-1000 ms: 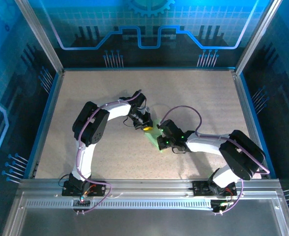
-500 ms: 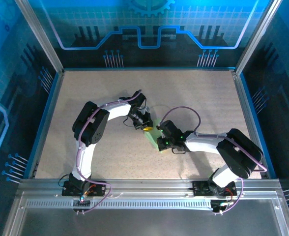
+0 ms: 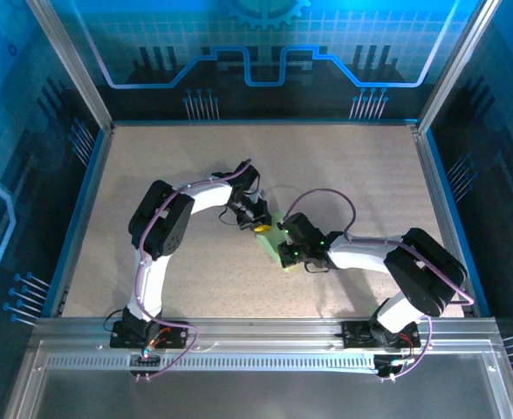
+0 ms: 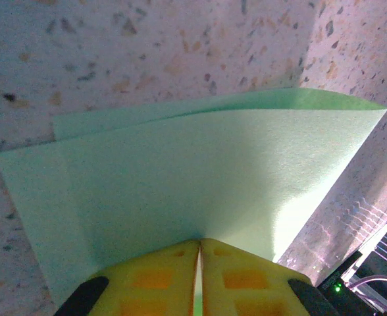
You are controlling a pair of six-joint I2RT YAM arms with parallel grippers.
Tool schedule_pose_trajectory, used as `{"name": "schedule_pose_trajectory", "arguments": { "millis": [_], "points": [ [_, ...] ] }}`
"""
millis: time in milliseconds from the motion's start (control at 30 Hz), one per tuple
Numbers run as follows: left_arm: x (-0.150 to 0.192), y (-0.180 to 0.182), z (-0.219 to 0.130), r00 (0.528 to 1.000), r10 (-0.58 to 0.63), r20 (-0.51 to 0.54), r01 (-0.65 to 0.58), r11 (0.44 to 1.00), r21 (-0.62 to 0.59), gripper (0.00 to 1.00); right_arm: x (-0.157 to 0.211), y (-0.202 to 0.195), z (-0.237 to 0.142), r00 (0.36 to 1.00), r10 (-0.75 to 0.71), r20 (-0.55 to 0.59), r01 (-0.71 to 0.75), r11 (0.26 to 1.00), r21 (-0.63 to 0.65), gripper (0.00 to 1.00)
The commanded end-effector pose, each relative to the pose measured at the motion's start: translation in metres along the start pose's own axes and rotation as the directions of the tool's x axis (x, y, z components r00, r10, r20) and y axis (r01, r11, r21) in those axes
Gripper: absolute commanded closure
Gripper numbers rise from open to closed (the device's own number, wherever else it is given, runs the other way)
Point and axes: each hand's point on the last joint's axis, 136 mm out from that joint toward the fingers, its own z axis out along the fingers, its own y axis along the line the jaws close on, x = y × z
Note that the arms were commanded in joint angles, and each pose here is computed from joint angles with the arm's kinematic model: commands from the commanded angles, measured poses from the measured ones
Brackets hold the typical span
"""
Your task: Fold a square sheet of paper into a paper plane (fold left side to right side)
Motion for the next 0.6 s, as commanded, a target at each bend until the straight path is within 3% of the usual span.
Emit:
{"name": "schedule_pose_trajectory", "arguments": {
  "millis": [0, 567],
  "points": [
    [0.0165, 0.0403, 0.0222, 0.996, -0.067, -0.051, 0.059, 0.988, -0.140, 0.87, -0.0110, -0.0023, -0.0030, 1.000, -0.006, 0.021, 0.006, 1.000, 0.008, 0.96],
    [0.0176, 0.0397, 0.0222, 0.996, -0.067, -0.054, 0.059, 0.989, -0.139, 0.87, -0.0092, -0.0024, 0.0036, 1.000, -0.013, -0.005, 0.013, 1.000, 0.013, 0.96]
  ]
}}
